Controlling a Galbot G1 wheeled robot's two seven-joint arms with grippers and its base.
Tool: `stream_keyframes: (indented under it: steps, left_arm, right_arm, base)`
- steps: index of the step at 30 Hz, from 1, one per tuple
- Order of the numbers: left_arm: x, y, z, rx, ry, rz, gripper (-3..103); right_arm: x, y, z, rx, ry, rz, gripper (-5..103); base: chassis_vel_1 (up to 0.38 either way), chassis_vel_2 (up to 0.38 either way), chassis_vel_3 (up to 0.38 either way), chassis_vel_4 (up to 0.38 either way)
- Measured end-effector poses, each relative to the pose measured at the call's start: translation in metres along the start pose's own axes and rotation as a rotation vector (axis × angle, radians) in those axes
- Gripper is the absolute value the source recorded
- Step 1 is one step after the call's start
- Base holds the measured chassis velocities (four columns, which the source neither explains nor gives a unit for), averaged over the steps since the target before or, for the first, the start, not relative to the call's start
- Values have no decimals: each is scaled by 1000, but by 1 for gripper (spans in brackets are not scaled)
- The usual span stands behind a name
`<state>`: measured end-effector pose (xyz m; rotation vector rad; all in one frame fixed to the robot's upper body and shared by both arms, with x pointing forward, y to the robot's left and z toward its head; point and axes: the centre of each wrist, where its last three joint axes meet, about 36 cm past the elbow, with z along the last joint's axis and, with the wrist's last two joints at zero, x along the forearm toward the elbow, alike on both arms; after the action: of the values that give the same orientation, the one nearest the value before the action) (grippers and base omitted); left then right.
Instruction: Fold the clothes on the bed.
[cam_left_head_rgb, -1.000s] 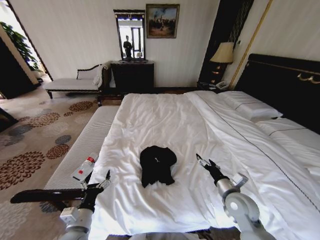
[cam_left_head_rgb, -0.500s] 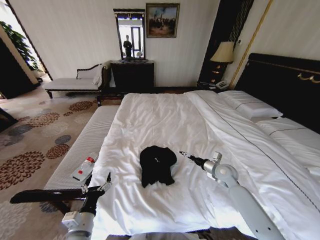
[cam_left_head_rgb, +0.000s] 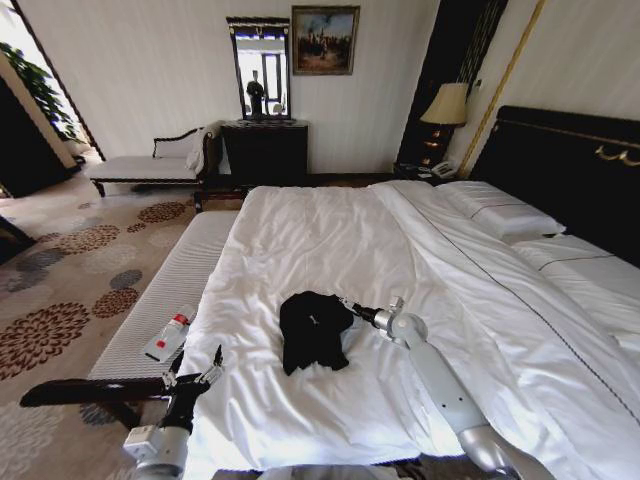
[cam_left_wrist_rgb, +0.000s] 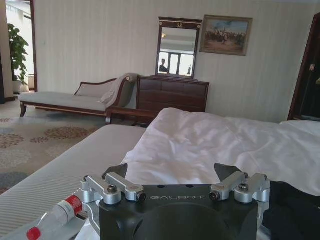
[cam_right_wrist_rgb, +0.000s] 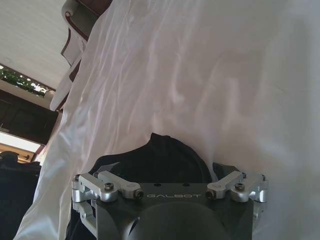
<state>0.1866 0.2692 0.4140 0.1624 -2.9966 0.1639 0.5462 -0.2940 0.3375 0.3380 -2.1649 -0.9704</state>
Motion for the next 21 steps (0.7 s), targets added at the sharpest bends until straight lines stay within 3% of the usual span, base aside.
stream_keyframes:
  steps: [2, 5, 15, 16, 19, 21]
  left_arm:
    - [0, 1, -2, 1, -6, -4, 100]
    - [-1, 1, -4, 2, -16, -7, 100]
    - [-7, 4, -12, 24, -34, -30, 100]
    - [-7, 4, -13, 23, -35, -30, 100]
    - [-7, 4, -14, 24, -37, -32, 100]
    - [-7, 4, -14, 27, -37, -36, 100]
  right_arm:
    - [1, -4, -1, -9, -8, 3, 103]
    - [6, -14, 0, -24, -16, 16, 90]
    - [11, -32, 15, -30, 9, 50, 79]
    - [11, -32, 16, -30, 10, 49, 68]
    - [10, -31, 17, -31, 12, 46, 63]
    - [10, -30, 18, -29, 13, 42, 52]
  base:
    - [0, 0, 0, 0]
    - [0, 0, 0, 0]
    - [0, 0, 0, 0]
    - [0, 0, 0, 0]
    - [0, 0, 0, 0]
    - [0, 0, 0, 0]
